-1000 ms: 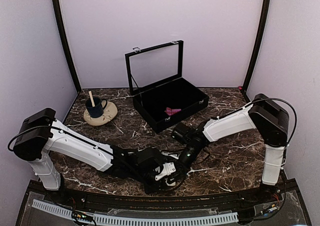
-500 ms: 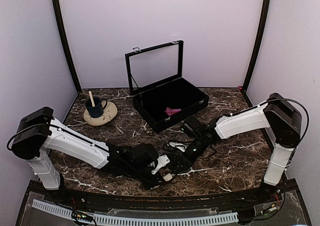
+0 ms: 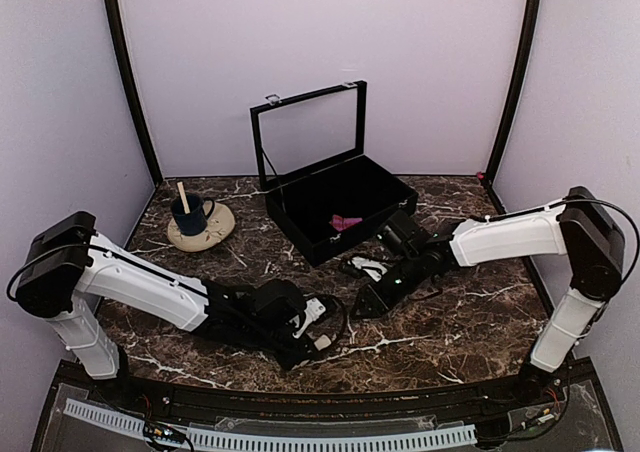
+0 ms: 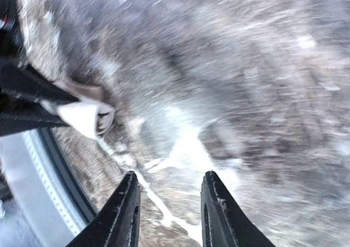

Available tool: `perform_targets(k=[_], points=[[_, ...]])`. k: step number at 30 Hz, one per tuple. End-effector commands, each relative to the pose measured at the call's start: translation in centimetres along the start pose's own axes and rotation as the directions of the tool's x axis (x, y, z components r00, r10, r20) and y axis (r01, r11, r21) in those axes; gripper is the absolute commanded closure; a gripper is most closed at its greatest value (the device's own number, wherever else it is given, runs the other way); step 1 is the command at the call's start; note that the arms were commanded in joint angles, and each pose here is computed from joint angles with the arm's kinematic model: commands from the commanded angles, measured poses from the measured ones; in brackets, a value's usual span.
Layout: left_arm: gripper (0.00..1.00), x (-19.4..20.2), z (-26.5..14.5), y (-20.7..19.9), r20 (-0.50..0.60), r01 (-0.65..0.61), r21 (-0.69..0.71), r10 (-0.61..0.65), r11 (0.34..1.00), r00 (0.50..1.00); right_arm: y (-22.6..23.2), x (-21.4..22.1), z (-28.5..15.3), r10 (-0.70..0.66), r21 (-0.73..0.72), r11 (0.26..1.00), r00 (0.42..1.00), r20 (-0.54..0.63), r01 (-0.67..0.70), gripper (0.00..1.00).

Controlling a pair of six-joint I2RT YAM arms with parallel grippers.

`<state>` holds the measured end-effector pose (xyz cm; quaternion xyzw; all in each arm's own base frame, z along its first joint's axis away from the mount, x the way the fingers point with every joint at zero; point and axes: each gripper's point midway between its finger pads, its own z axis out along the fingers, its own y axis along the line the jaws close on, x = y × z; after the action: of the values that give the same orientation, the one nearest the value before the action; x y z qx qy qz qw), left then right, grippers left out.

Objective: Roll the socks
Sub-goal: Pick up the sock from the center of the board, then move the storage box to the center of the board.

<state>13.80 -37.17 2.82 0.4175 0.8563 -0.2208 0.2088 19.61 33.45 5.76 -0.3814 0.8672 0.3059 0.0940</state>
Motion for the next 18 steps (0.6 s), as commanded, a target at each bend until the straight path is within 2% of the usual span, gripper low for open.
perform_targets(k=[1,12,18], points=[[1.00,2.7,-0.7,2.5,-0.089,0.033,-0.102,-0.042,0.994,0.995,-2.8,-4.2,-3.4,0.020,0.168,0.985,0.990,0.137,-0.043,0.64],[1.00,-0.9,-3.3,3.3,-0.005,0.057,-0.142,-0.058,0.988,0.998,-10.7,-13.7,-11.4,0.025,0.418,0.888,0.929,0.369,-0.190,0.63],[1.00,-2.6,-4.8,3.8,0.041,0.080,-0.163,-0.074,0.983,0.996,-15.6,-18.0,-12.7,0.007,0.513,0.828,0.917,0.398,-0.228,0.63]])
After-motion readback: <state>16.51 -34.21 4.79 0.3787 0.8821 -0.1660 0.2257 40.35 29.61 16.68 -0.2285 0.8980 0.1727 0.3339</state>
